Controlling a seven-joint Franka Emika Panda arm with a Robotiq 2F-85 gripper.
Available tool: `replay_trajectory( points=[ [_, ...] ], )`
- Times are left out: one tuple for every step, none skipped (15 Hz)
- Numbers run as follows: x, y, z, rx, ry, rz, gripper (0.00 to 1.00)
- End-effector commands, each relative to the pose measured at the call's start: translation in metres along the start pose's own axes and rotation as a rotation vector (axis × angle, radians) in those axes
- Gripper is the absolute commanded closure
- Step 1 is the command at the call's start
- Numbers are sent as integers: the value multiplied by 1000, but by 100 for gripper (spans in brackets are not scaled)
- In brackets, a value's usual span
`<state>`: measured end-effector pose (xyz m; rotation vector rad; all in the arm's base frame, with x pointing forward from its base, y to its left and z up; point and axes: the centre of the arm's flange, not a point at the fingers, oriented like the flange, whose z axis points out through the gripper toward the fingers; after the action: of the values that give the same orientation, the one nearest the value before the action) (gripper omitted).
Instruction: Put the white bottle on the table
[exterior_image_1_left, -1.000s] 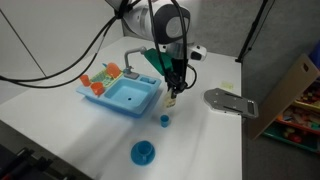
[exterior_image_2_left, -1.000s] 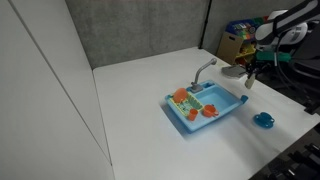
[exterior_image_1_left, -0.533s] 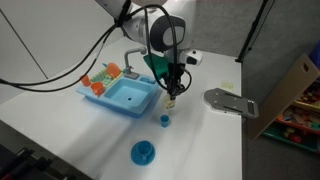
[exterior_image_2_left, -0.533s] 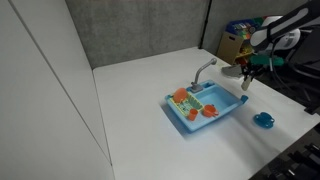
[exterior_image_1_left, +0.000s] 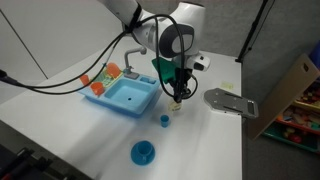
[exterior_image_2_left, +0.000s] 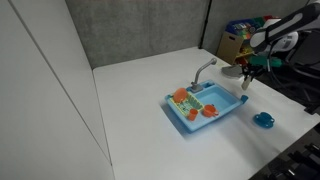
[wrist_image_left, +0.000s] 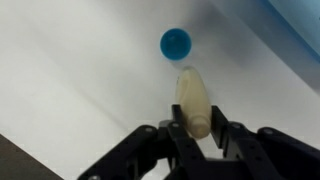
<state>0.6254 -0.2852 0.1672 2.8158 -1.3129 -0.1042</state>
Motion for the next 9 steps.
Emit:
replay_trajectory(
  points=[
    [26,-1,7,11,-9,63,91],
    [30,3,11,9,-12,73,92],
    [33,7,13,5,-12,79,91],
    [35,10,16,2,-15,85,91],
    [38,16,19,-2,-16,94,91],
    [40,22,21,-7,-25,97,91],
    [41,29,25,-14,-31,99,91],
    [41,35,28,-20,-36,100,92],
    [39,43,33,-26,-40,98,91]
  ],
)
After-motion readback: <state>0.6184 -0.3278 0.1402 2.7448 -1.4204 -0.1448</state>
